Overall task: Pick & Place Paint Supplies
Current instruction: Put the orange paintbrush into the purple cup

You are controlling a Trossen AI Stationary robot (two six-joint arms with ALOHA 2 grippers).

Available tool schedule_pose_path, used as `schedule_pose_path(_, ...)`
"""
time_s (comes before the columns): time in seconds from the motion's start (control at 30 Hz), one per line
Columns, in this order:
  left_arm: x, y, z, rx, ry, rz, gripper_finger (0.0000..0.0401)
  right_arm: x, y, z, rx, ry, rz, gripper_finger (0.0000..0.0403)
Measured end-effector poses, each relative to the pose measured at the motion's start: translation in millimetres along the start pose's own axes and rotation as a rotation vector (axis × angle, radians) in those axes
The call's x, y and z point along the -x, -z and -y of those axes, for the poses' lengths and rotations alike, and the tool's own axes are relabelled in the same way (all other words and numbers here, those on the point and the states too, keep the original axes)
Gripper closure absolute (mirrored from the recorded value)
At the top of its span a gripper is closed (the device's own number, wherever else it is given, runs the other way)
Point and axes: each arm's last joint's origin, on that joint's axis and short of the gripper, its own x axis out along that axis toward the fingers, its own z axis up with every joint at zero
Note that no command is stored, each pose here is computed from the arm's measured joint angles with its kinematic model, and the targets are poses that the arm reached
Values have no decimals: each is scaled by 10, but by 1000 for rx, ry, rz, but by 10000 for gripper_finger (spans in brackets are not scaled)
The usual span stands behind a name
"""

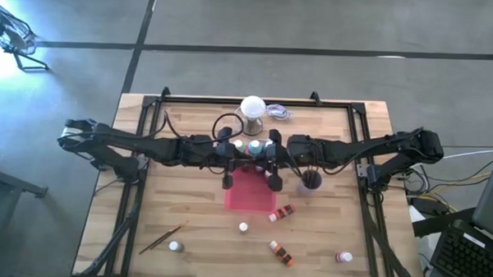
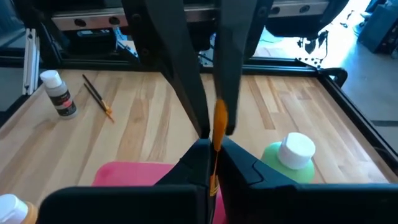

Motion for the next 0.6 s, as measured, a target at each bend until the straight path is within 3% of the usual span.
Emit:
schedule_pose_path(0.17, 0, -2, -2, 2, -6, 2, 314, 0, 6, 0, 1, 0, -7, 391)
schedule_pose_path(0.47, 5, -1, -8, 12, -25, -2, 181, 2, 39, 1, 3, 2, -41, 392)
schedule_pose_path(0.6, 73, -18, -28, 16, -56, -22, 146, 3, 44, 1, 1, 2, -45, 390)
